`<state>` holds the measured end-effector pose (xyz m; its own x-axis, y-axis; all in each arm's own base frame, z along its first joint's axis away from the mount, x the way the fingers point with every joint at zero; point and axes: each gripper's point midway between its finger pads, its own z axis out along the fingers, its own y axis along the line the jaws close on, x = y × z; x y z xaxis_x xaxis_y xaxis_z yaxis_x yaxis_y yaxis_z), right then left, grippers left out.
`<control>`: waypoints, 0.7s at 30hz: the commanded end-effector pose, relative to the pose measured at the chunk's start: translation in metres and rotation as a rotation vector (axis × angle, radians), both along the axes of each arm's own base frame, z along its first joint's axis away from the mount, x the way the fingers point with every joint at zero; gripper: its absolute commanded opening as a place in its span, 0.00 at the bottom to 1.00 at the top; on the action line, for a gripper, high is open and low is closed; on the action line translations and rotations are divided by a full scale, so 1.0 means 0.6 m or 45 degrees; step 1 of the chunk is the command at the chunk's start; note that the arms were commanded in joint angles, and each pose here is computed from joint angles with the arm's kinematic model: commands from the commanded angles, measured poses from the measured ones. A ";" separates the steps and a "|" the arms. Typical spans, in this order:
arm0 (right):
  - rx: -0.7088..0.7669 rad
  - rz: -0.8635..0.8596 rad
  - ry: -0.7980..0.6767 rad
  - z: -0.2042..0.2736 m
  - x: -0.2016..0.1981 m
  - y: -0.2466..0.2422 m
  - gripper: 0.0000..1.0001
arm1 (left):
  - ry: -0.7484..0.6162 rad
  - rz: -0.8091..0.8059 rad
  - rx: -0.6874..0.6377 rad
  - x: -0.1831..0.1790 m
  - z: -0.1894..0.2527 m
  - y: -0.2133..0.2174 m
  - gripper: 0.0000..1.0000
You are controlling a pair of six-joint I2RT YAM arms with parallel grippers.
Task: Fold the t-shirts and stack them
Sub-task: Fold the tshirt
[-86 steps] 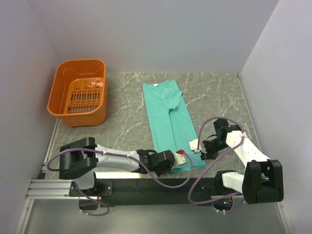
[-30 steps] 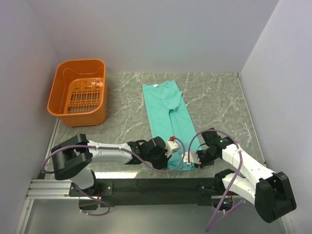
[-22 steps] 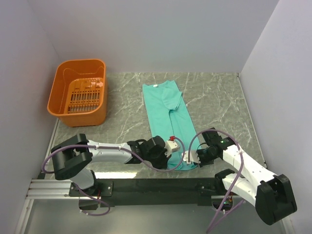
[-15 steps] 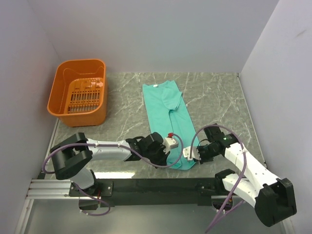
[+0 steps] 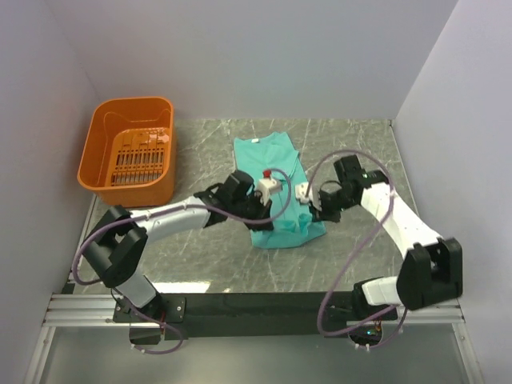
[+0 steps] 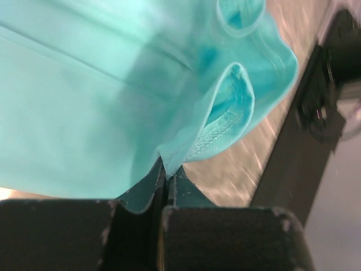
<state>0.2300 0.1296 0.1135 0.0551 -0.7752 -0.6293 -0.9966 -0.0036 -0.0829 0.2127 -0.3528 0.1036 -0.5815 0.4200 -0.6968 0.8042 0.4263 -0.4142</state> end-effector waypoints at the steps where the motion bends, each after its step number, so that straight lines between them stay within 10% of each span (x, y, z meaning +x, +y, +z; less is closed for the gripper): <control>1: 0.055 -0.128 0.013 0.028 0.080 0.017 0.00 | -0.040 0.004 -0.045 0.072 0.034 0.001 0.01; 21: 0.104 -0.407 0.137 0.016 0.291 0.059 0.00 | 0.019 0.212 0.037 0.263 -0.003 0.061 0.01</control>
